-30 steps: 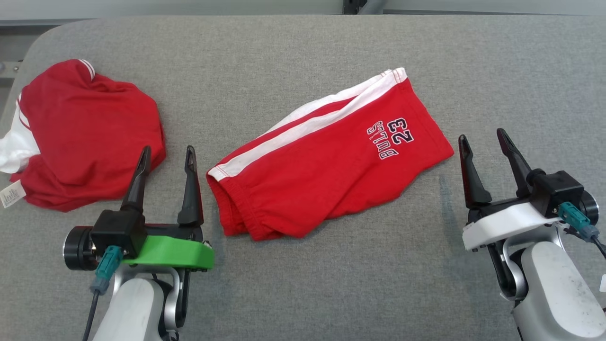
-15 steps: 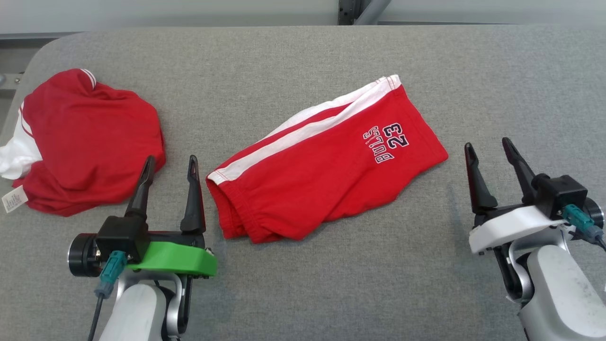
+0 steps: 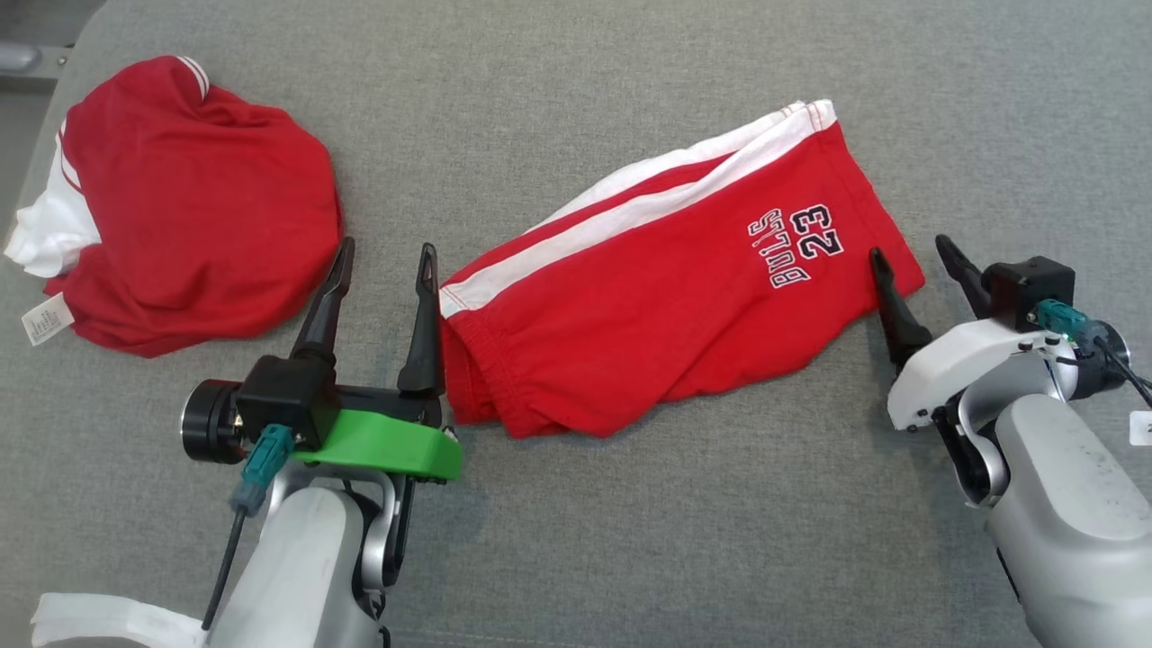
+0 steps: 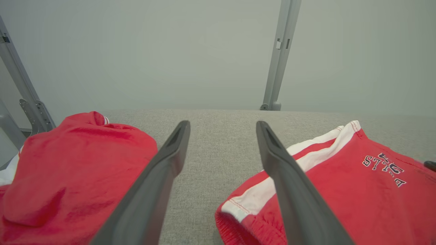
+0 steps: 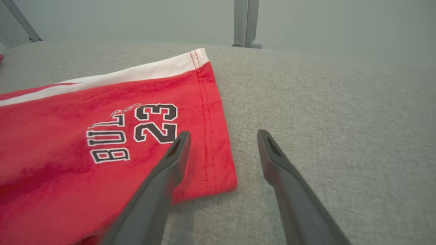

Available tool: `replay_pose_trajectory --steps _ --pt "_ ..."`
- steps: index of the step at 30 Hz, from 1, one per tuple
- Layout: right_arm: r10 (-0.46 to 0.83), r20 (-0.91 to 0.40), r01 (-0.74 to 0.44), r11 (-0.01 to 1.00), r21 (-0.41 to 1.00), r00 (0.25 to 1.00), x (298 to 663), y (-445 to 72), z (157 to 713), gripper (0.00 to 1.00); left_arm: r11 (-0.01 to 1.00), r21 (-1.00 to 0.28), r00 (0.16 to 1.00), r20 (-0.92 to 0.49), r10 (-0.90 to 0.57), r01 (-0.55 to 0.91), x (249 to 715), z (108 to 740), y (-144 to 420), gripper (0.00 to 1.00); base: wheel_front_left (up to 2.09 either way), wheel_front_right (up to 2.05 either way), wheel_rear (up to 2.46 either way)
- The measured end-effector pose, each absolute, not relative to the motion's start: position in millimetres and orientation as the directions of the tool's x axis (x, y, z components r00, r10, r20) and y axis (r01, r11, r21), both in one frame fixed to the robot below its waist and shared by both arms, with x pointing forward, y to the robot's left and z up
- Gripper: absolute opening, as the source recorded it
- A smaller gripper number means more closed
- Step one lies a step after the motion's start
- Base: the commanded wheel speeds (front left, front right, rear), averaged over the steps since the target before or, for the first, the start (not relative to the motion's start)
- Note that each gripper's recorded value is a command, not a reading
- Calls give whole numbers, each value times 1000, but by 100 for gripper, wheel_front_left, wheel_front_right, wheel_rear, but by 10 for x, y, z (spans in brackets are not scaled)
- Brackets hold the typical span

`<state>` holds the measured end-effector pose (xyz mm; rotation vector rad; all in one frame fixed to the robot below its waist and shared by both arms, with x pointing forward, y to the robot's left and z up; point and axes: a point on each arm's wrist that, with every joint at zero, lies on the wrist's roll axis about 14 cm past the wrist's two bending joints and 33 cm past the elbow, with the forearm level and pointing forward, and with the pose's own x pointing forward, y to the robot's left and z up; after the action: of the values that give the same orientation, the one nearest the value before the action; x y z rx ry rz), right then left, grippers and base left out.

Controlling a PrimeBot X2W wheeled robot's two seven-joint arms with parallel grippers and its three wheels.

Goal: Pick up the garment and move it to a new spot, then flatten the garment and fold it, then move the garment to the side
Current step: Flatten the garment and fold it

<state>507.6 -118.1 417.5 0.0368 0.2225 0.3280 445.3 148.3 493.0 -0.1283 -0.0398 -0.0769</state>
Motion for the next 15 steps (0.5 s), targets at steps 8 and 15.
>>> replay_pose_trajectory --steps 8,15 --pt "372 -363 -335 928 162 854 5125 -926 3776 100 989 -126 997 14 -73 74 4482 4806 1488 100 0 0 0" --pt "374 -369 -323 926 195 851 5086 -937 3793 0 988 -118 995 22 -97 99 4493 4828 1397 100 0 0 0"
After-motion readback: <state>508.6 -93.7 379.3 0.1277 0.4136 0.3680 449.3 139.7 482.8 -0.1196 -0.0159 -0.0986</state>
